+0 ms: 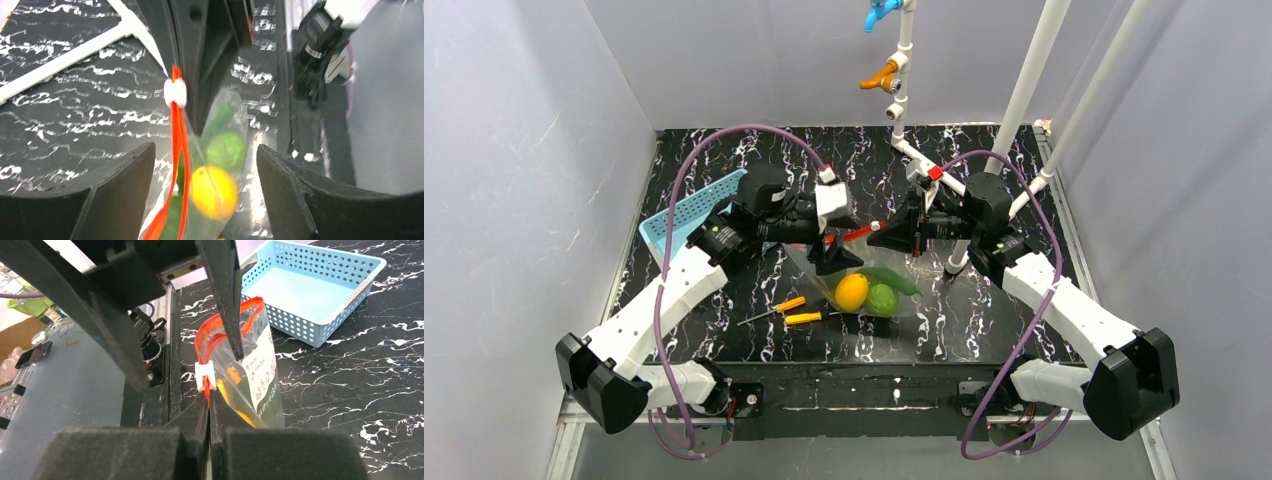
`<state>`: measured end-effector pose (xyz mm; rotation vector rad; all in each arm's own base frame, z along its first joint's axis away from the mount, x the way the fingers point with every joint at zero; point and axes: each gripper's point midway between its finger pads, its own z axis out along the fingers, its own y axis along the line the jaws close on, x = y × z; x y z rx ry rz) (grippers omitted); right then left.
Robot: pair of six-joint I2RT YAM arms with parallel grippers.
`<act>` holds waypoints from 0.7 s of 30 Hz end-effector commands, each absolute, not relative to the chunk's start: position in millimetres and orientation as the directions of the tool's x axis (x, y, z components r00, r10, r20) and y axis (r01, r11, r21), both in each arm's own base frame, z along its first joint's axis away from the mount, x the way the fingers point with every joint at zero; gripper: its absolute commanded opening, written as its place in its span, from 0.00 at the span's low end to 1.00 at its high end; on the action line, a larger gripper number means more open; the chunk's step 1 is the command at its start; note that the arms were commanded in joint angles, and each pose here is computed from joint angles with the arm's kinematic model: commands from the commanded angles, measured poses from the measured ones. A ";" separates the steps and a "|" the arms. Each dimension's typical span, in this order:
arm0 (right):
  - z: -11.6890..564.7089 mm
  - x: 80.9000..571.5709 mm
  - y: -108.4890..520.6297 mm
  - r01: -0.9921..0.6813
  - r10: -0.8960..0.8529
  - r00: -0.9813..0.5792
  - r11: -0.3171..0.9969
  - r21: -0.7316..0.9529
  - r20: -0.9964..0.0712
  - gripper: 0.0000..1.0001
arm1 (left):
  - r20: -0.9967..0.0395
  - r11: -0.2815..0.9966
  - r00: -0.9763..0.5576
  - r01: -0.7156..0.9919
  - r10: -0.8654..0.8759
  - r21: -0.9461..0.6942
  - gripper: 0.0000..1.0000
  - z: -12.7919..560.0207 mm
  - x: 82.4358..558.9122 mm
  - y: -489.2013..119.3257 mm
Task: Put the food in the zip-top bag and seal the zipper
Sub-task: Zip the zipper food storage bag at the center of the board.
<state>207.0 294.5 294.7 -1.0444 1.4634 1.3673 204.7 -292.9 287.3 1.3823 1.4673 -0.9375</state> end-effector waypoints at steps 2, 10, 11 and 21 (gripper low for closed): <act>316.9 204.2 290.2 -0.981 0.014 -0.188 0.052 0.189 -0.982 0.01 | -0.972 0.072 -0.116 0.992 0.202 -0.103 0.75 333.1 204.9 -314.5; 317.6 201.3 288.7 -0.983 0.011 -0.176 0.049 0.176 -0.984 0.01 | -0.969 0.100 -0.176 0.982 0.171 -0.161 0.69 337.5 222.0 -328.0; 317.7 200.6 288.9 -0.983 0.010 -0.175 0.046 0.176 -0.984 0.01 | -0.971 0.091 -0.176 0.983 0.164 -0.163 0.68 338.7 221.3 -329.2; 317.6 199.2 288.4 -0.984 0.011 -0.172 0.042 0.172 -0.985 0.01 | -0.972 -0.001 -0.199 0.980 0.121 -0.201 0.41 347.2 215.1 -335.5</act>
